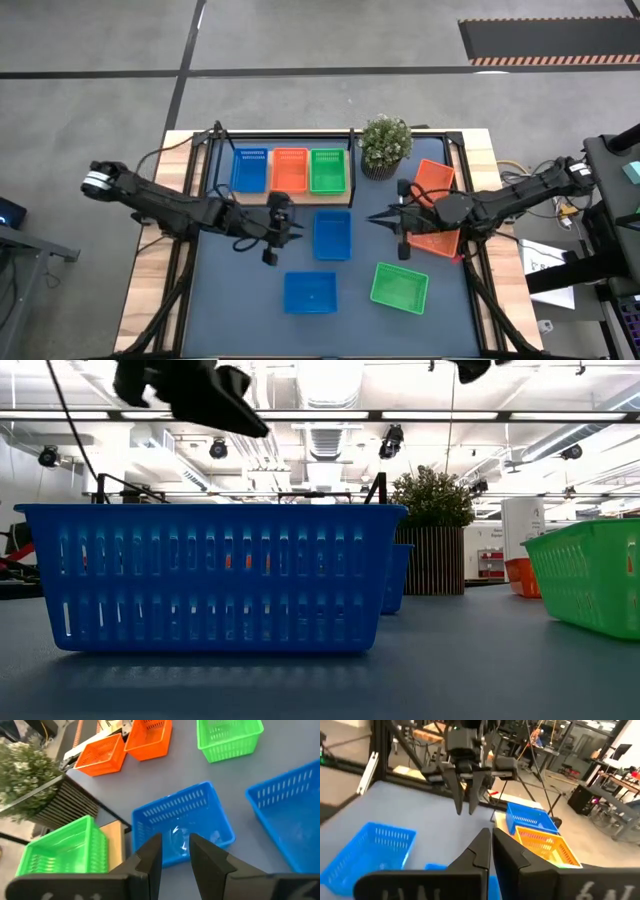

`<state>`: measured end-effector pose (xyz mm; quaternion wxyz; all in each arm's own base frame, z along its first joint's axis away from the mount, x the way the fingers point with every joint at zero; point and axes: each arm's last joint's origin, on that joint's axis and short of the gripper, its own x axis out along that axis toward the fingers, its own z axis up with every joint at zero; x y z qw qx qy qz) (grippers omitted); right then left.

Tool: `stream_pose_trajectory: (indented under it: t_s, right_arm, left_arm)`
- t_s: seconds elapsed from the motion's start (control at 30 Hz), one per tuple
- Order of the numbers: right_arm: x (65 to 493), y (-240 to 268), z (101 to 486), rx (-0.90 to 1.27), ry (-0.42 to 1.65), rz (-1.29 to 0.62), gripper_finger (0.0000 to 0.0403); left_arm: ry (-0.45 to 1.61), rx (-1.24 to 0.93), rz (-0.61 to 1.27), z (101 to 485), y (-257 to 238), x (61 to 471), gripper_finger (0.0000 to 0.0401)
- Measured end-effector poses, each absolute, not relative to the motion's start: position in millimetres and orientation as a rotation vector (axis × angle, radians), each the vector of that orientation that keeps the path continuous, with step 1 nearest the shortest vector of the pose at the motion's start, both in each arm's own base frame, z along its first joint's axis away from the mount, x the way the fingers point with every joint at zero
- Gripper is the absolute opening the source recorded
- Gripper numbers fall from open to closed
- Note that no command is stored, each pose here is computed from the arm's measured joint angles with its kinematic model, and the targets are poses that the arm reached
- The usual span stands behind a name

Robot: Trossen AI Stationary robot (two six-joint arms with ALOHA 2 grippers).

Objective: Stack baskets on shelf by color
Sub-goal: Stack the top blue bin on top of the blue bin on the shelf

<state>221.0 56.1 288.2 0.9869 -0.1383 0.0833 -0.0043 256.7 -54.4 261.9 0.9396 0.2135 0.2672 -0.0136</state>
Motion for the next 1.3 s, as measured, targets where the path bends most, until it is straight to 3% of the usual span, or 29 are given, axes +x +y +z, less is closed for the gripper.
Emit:
stream_pose_trajectory:
  t_s: [0.23,0.57,0.83,1.17,1.3]
  right_arm:
    - [243,63,289,-0.158,0.244,-0.011,0.0008]
    - [260,68,260,0.073,0.508,-0.083,0.0008]
    - [275,73,233,-0.079,0.537,-0.04,0.0008]
    - [286,72,242,-0.386,0.23,0.175,0.0008]
    - [282,55,242,-0.431,0.19,0.138,0.0008]
  left_arm:
    - [0.493,0.524,-0.039,256,-47,234,0.0081]
    - [0.444,0.617,-0.054,258,-44,220,0.0081]
    - [0.298,0.477,-0.023,268,-47,230,0.0081]
    - [0.217,0.373,-0.006,260,-53,252,0.0081]
    - [0.177,0.259,-0.005,255,-57,262,0.0081]
